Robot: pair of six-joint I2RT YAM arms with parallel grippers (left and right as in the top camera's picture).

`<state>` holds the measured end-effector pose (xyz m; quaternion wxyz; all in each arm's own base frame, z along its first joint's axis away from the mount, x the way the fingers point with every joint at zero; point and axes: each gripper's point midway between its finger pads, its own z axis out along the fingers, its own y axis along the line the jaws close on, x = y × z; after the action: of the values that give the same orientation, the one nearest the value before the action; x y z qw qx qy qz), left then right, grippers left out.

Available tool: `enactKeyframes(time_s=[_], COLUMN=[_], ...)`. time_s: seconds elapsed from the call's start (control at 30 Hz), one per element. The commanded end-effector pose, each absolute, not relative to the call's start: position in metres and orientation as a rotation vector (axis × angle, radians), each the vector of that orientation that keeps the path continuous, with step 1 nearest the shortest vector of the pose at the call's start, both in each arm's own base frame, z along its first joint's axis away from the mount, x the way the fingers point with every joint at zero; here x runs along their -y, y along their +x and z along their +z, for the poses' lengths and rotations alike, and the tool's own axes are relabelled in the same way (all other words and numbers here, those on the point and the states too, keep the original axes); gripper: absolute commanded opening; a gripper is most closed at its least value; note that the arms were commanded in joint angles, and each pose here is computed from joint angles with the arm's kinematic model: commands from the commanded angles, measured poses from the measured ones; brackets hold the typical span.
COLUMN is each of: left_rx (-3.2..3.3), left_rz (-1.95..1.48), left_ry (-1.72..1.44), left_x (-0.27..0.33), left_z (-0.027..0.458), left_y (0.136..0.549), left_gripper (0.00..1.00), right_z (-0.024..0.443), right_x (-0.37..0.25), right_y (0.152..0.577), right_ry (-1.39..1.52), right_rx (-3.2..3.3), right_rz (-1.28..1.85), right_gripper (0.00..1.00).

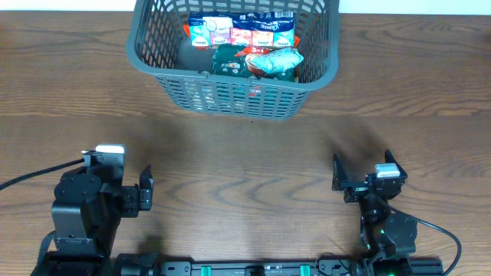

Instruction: Pack container

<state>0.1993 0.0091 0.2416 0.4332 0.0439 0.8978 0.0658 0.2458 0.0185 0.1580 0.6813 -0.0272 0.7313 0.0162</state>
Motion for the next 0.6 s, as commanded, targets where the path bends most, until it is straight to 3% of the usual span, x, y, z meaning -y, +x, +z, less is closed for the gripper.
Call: enactKeyframes(time_s=[0.0,0.57], left_rx=[-2.234,-2.234], left_rz=[0.172,0.172], left_ry=[0.120,0.120], left_x=[-0.0093,-0.0093], left_z=[0.2420,0.2420], left_y=[0.1994,0.1994], left_gripper=[0.99,0.99], right_z=[0.1577,0.1577], right_x=[-0.0114,-0.0127], right_y=[0.2459,0.2459], right_ry=[0.004,-0.002], right_rx=[-1.641,-1.641], right_rz=[0.039,0.045], right_gripper=[0.99,0.99])
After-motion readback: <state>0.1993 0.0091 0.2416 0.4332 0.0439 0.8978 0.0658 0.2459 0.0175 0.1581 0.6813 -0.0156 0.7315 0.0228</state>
